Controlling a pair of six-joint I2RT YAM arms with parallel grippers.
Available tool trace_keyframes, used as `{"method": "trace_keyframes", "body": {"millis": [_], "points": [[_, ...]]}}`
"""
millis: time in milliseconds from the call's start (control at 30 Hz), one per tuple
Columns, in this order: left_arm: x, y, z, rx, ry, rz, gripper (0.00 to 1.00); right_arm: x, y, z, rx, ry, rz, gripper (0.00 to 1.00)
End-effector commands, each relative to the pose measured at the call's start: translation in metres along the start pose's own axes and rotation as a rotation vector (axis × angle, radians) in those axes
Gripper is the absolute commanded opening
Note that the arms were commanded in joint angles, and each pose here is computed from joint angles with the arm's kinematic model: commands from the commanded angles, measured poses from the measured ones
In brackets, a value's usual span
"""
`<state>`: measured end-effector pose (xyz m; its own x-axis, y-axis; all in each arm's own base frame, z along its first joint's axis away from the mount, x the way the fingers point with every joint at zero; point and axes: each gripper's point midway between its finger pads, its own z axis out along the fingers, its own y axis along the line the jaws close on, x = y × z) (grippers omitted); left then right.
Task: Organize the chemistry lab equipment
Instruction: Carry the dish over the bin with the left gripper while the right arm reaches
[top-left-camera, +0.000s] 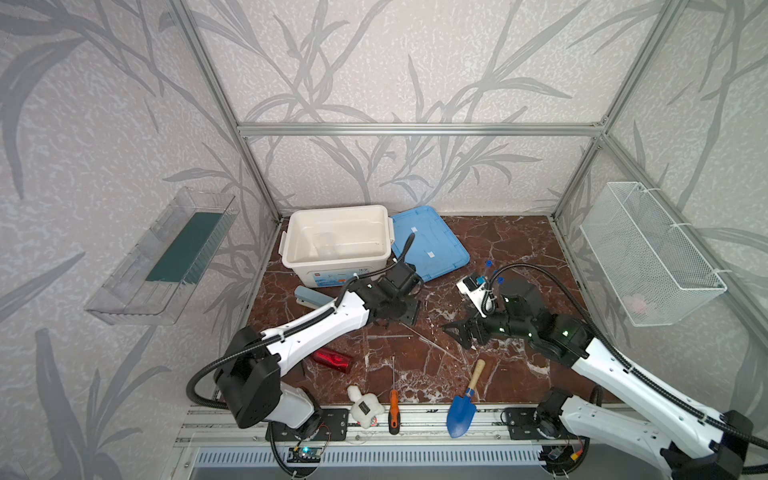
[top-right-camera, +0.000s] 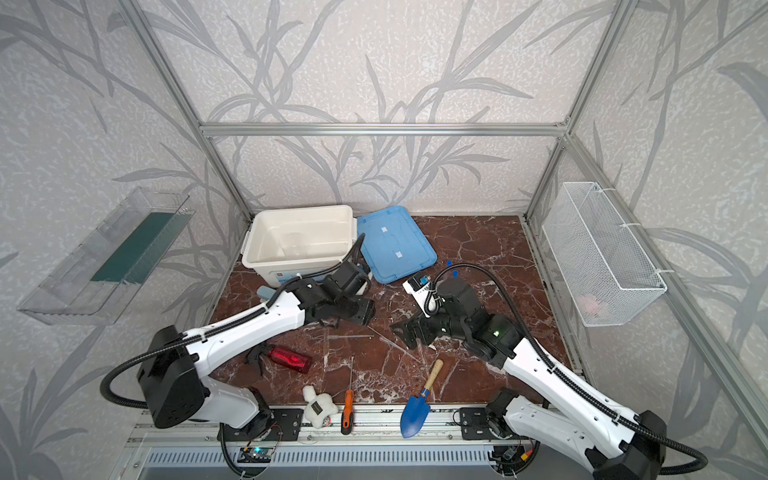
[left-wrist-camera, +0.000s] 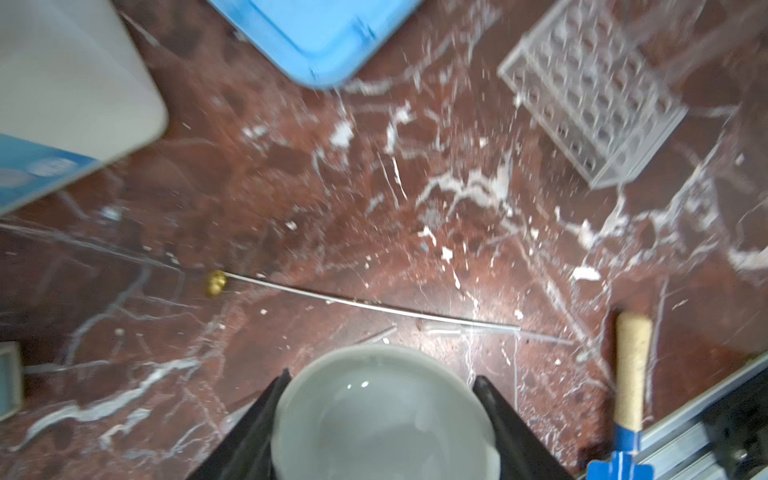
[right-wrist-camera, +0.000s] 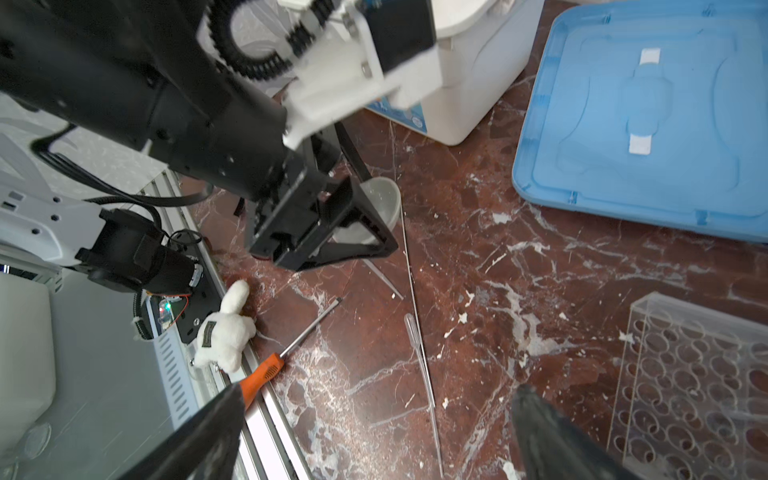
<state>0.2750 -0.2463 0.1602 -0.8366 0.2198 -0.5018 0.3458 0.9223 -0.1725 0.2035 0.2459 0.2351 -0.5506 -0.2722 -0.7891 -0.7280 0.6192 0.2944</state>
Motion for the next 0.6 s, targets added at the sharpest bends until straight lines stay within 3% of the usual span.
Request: {"method": "trace_keyframes", "body": {"millis": [0, 100, 300, 567], "points": [[-0.034, 0.027, -0.043, -0.044, -0.062, -0.073, 0.53, -0.058, -0.003, -0.003, 0.052, -0.134, -0.016, 0.98], [-0.062, 0.057, -0.064, -0.088, -0.096, -0.153, 0.51, -0.086, -0.005, 0.008, 0.067, -0.149, 0.015, 0.98], [-0.108, 0.120, -0.084, -0.137, -0.127, -0.319, 0.51, -0.146, 0.013, 0.045, -0.063, -0.219, 0.065, 0.98], [-0.128, 0.211, -0.065, -0.351, -0.019, -0.405, 0.51, -0.196, 0.030, 0.113, -0.186, -0.180, 0.025, 0.98]]}}
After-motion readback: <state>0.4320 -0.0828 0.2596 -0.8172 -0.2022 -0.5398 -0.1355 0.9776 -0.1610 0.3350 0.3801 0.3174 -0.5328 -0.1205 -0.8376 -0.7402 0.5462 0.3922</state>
